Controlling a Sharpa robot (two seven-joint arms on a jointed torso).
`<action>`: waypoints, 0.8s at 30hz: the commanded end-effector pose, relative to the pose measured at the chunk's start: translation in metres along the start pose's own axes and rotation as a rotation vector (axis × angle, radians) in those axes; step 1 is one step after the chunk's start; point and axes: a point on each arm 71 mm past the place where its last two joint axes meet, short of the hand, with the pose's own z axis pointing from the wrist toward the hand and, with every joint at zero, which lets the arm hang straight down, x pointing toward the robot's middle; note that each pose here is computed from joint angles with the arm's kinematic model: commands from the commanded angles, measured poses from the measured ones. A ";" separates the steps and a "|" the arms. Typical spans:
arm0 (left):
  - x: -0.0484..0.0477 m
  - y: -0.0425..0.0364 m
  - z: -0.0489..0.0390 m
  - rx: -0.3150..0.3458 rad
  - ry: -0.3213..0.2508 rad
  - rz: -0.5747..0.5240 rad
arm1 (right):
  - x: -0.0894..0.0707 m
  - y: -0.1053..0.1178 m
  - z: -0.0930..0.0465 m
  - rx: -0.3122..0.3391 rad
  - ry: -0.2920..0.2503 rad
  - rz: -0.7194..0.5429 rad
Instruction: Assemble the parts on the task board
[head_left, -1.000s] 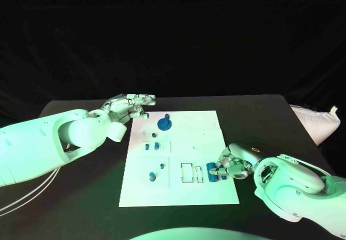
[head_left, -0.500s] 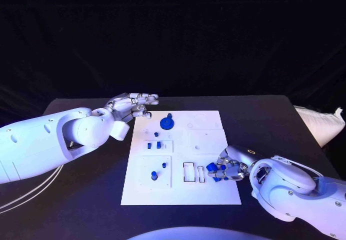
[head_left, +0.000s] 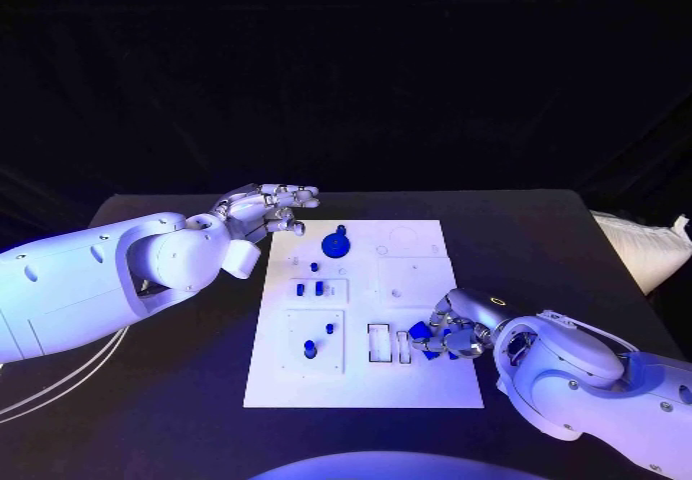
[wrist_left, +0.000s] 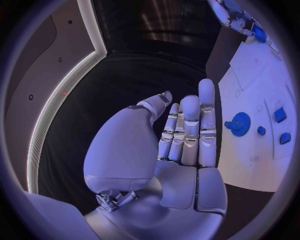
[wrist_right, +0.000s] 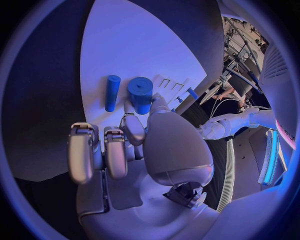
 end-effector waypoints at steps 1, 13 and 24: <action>0.0021 -0.0005 0.0000 0.004 0.022 -0.002 | 0.006 -0.006 -0.001 0.033 0.003 0.006; 0.0030 -0.0002 -0.0001 0.001 0.027 0.000 | -0.013 0.012 -0.016 -0.004 -0.082 0.215; 0.0049 0.0001 0.0001 0.000 0.033 -0.001 | 0.000 0.031 -0.004 0.003 0.037 0.254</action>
